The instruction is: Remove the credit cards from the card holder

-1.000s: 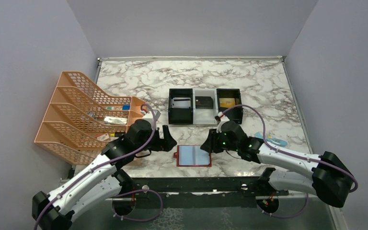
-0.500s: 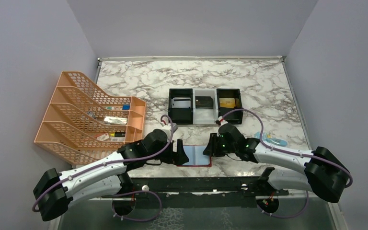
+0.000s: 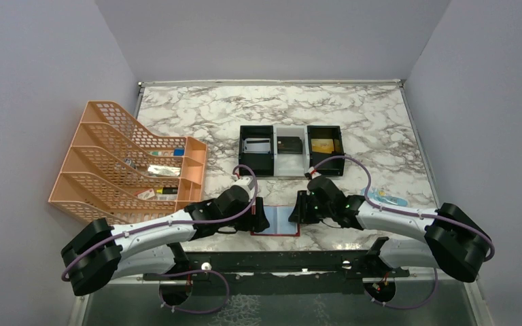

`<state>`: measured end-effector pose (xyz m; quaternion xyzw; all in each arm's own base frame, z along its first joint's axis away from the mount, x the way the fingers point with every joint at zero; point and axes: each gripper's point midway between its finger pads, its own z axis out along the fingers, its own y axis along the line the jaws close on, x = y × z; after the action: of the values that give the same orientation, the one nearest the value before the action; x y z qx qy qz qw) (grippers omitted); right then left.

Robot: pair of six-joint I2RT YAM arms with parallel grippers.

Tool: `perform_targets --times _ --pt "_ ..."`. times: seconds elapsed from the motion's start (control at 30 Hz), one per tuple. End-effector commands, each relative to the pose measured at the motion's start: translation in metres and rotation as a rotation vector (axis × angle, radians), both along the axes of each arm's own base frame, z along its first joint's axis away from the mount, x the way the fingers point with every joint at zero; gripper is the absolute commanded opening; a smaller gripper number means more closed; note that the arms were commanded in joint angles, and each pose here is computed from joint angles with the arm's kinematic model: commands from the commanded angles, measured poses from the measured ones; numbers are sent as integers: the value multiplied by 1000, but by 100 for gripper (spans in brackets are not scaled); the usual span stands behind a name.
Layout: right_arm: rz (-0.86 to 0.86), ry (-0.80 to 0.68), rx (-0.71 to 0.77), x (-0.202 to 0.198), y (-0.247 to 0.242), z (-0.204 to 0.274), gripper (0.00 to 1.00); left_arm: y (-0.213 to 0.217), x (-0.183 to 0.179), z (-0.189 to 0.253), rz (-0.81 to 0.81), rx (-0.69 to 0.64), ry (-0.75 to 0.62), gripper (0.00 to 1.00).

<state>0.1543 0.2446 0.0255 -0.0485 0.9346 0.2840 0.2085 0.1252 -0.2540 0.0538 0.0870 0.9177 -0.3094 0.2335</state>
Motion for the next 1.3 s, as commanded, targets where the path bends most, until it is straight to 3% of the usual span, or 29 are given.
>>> perform_targets --times 0.0,0.33,0.67,0.87,0.97,1.17,1.27 --pt "2 12 -30 -3 -5 -13 33 -9 8 -3 22 -19 -30 68" --pt "30 71 13 -9 8 -27 32 -6 5 -26 61 7 13 59" --pt "-32 48 -34 -2 -3 -26 32 27 11 -18 153 125 -33 68" --pt "-24 48 -23 -2 0 -24 32 26 10 -20 144 127 -28 68" --pt "-13 56 -18 -3 3 -24 31 24 10 -28 136 151 -11 65" --pt "21 75 21 -6 12 -24 29 10 7 -33 98 141 -1 43" --pt "30 85 41 -8 17 -23 27 5 8 -30 92 128 -7 39"
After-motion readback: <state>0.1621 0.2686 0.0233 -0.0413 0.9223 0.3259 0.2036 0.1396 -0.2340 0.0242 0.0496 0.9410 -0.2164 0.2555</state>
